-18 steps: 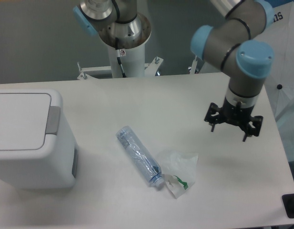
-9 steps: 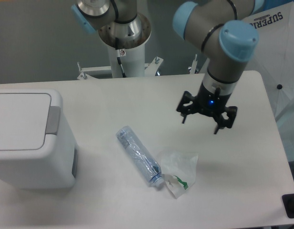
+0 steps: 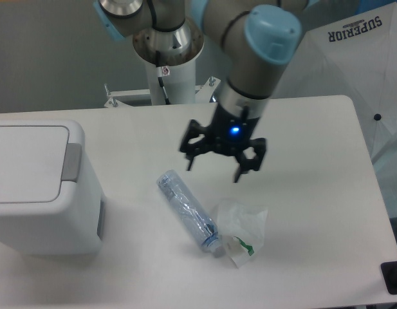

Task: Open the trash can
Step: 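Lower the gripper onto the edge of the trash can lid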

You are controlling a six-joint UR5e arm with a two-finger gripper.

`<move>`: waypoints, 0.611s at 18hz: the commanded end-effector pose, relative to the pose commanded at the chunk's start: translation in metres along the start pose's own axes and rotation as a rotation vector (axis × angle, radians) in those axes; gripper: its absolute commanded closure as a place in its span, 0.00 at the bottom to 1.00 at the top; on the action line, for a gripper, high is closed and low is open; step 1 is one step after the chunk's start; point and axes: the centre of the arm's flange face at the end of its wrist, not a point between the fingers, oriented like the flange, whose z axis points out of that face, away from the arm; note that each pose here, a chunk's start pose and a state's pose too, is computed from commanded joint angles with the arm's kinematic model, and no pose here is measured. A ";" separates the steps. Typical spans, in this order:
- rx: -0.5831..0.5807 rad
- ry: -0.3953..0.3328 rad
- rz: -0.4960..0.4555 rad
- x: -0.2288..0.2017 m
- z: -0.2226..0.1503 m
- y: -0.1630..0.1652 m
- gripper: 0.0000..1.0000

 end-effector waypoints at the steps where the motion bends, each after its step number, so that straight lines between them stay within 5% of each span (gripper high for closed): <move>1: 0.004 0.006 -0.002 0.011 0.000 -0.002 0.00; 11: 0.061 0.086 -0.058 0.089 0.000 -0.015 0.00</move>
